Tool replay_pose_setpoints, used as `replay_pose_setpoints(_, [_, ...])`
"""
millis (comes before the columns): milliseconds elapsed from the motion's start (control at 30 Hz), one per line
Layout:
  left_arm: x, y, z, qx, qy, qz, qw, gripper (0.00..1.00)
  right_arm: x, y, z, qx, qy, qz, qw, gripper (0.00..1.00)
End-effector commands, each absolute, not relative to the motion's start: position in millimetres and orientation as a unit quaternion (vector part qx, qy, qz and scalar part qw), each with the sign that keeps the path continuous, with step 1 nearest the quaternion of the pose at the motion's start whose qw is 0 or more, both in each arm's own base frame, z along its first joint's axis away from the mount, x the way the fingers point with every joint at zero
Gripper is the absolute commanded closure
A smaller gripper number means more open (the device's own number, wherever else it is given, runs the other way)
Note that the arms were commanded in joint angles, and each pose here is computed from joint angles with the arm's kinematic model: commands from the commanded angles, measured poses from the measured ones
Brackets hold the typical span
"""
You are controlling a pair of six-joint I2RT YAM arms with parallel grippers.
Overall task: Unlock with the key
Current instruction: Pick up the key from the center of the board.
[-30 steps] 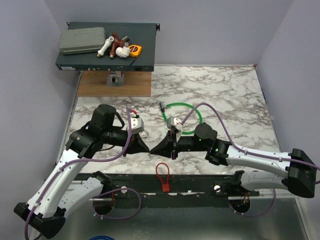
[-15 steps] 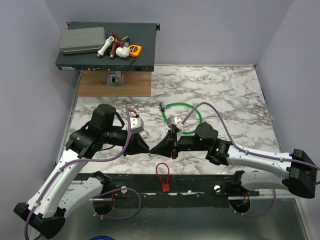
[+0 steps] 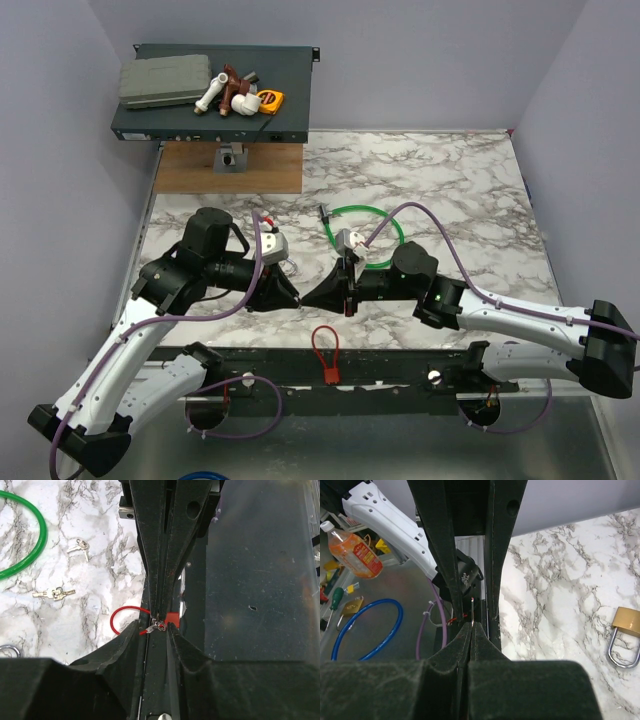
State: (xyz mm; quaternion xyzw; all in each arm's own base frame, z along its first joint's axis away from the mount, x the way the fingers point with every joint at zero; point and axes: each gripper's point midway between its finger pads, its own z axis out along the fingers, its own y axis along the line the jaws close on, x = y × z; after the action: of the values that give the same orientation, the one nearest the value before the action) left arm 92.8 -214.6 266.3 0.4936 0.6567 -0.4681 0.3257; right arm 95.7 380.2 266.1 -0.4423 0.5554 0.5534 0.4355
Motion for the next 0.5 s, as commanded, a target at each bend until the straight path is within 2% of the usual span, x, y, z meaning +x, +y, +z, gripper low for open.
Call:
replay_pose_setpoints(0, [92.7,-217.8,284.9,0.494,0.644,-0.474,0.341,0.71,99.0,381.4,276.7,-0.447,0.551,0.546,0.445,0.99])
replay_pose_setpoints(167, [94.3,-218.4,289.9,0.494,0.642,-0.473,0.346,0.68,98.8,382.4,274.2,-0.452,0.554,0.543,0.440,0.99])
replay_pose_setpoints(300, [93.9,-219.5,289.8,0.493,0.641,-0.477,0.343,0.69,99.9,383.1,277.4,-0.452,0.552,0.542,0.444,0.99])
replay_pose_setpoints(400, [92.8,-220.0,291.0,0.493,0.639,-0.481,0.342,0.76,101.4,383.7,277.2,-0.453,0.553,0.539,0.446,0.99])
replay_pose_setpoints(467, [91.2,-220.1,292.1,0.493,0.638,-0.485,0.339,0.87,102.0,383.7,277.1,-0.452,0.554,0.538,0.447,0.99])
